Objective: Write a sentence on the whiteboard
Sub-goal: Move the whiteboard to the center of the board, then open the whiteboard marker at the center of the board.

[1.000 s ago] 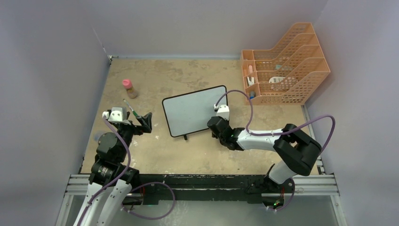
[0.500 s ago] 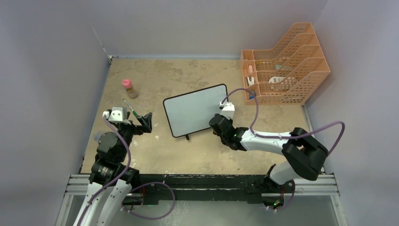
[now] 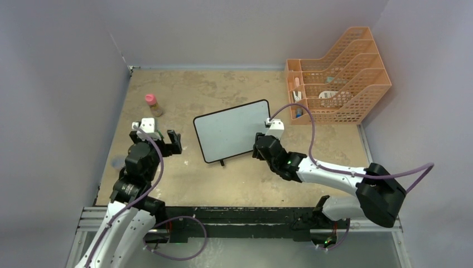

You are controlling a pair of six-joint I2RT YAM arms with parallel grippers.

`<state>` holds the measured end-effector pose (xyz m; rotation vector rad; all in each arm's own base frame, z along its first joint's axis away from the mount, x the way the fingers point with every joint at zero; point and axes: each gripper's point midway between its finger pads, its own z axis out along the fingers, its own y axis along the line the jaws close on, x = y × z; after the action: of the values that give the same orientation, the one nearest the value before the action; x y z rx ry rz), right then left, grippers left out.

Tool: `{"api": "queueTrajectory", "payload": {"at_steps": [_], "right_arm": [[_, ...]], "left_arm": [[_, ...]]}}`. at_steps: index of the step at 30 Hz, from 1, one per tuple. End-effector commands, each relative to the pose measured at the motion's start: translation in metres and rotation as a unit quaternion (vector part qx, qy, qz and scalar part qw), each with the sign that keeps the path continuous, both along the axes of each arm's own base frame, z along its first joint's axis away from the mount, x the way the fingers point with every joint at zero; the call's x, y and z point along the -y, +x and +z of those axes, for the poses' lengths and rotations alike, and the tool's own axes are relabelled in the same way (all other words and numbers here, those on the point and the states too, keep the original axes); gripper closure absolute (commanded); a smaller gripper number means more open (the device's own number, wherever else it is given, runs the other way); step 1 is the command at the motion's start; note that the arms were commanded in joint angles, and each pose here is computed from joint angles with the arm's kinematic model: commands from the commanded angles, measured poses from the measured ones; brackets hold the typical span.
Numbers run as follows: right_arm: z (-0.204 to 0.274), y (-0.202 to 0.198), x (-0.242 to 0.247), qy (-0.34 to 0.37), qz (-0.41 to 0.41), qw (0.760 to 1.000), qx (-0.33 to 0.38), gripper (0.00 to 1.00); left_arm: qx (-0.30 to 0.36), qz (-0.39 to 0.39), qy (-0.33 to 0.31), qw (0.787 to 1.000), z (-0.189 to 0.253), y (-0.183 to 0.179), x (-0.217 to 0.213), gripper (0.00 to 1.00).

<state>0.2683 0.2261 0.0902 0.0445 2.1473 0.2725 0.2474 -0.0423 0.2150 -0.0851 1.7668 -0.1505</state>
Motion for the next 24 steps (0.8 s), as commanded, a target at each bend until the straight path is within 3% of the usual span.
{"api": "queueTrajectory", "payload": {"at_steps": [1,9,17,24], "right_arm": [[0.018,-0.004,-0.006,0.008,0.024,1.0,-0.001,0.48],[0.056,-0.006,-0.01,0.026,0.065,0.997,0.044,0.37],[0.091,-0.018,0.011,0.053,0.075,0.99,0.105,0.16],[0.12,-0.019,0.023,0.086,0.054,0.984,0.148,0.04]], "left_arm": [[-0.008,0.02,-0.004,1.0,0.013,0.008,-0.003,0.02],[-0.122,0.075,-0.026,0.989,-0.024,0.034,-0.002,0.02],[-0.245,0.166,-0.108,0.949,-0.064,0.063,-0.03,0.01],[-0.305,0.216,-0.115,0.92,-0.082,0.074,-0.048,0.02]]}}
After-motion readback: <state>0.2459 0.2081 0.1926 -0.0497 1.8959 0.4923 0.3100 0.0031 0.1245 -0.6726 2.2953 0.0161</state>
